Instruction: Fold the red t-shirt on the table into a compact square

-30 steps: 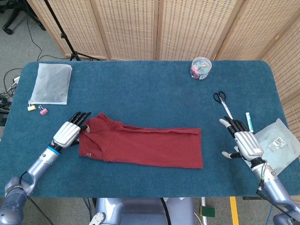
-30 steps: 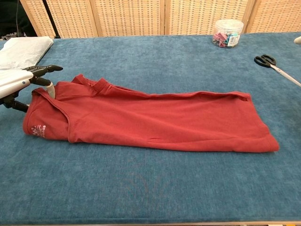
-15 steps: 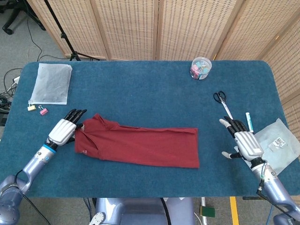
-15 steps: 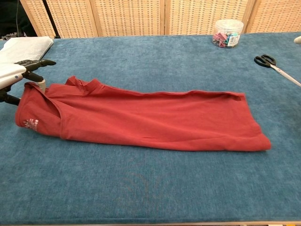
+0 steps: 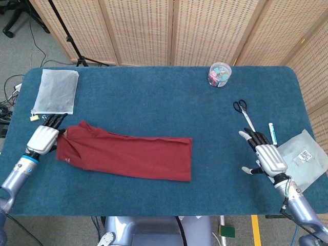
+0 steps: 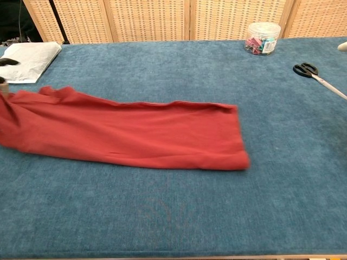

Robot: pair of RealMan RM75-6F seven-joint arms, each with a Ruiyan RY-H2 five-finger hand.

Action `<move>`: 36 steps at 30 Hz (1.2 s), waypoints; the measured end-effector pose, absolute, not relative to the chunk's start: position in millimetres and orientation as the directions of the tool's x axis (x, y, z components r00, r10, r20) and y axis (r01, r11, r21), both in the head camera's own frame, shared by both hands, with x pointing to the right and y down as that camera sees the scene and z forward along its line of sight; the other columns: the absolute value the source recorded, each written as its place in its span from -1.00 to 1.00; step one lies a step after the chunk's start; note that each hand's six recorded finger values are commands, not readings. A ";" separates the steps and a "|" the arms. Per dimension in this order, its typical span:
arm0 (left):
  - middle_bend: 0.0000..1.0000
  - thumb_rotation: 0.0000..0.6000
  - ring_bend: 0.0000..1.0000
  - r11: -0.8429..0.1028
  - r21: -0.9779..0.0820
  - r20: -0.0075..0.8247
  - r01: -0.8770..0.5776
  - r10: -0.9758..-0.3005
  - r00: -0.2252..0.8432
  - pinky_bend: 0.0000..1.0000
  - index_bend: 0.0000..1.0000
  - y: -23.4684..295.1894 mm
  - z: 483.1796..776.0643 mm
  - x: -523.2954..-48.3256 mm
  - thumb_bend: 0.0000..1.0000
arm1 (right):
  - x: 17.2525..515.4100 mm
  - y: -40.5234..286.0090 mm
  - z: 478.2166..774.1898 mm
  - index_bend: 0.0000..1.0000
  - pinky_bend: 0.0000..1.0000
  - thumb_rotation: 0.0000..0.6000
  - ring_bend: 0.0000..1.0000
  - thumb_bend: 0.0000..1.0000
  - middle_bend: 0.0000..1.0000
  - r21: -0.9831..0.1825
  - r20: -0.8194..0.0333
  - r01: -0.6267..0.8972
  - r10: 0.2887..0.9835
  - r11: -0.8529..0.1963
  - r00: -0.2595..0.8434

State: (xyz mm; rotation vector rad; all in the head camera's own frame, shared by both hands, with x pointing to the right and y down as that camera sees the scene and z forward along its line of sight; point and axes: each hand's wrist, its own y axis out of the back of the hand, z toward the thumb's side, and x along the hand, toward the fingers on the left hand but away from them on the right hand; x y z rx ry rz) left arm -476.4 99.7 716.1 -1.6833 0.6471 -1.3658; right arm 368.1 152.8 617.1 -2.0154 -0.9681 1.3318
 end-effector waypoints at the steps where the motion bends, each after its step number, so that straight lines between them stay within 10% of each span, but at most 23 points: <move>1: -1.00 1.00 -1.00 -0.505 -0.854 0.519 0.124 -0.819 0.246 -1.00 0.36 98.6 713.6 -485.2 0.29 | 367.8 153.0 617.4 -1.00 -1.00 1.00 -1.00 -1.00 -1.00 -0.751 -0.546 0.272 0.797 -0.602 0.257; 21: -1.00 1.00 -1.00 -0.557 -0.811 0.530 0.177 -0.829 -0.181 -1.00 0.36 91.4 687.7 -600.4 0.31 | 366.2 154.8 621.3 -1.00 -1.00 1.00 -1.00 -1.00 -1.00 -0.748 -0.557 0.258 0.790 -0.611 0.255; 36: -1.00 1.00 -1.00 -0.324 -0.946 0.324 0.004 -0.944 0.070 -1.00 0.38 71.5 654.1 -543.9 0.32 | 366.4 154.2 619.3 -1.00 -1.00 1.00 -1.00 -1.00 -1.00 -0.746 -0.555 0.268 0.791 -0.610 0.257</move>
